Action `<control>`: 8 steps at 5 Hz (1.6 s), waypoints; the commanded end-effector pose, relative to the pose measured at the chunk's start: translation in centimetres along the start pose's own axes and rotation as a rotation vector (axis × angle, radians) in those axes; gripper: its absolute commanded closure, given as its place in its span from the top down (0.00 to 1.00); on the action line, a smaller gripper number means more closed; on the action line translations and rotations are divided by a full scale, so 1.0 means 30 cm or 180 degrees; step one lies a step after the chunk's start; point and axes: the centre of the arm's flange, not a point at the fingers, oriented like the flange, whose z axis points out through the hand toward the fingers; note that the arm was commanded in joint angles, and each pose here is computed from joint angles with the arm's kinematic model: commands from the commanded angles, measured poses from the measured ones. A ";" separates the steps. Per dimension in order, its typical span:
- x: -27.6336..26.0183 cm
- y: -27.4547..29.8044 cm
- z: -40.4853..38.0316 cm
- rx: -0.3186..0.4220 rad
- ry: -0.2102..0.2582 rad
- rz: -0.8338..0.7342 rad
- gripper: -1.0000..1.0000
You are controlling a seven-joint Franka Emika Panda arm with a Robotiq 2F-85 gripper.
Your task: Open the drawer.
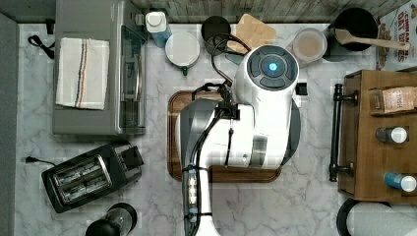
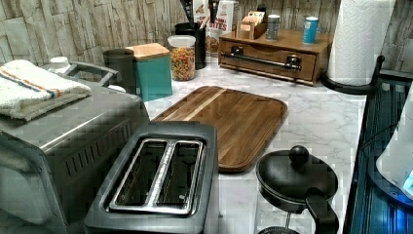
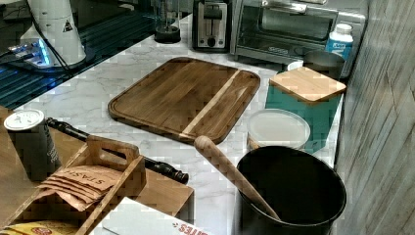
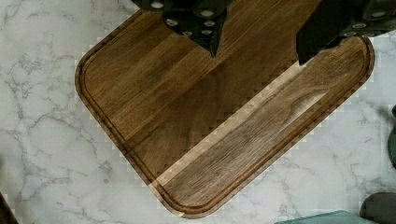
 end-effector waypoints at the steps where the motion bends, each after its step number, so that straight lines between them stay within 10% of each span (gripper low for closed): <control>1: 0.000 0.001 0.003 -0.0004 -0.0005 -0.0003 1.00; 3: 0.117 0.178 0.111 -0.0049 0.0476 -0.0765 1.00; 8: 0.410 0.671 0.200 -0.0111 0.0939 -0.1478 1.00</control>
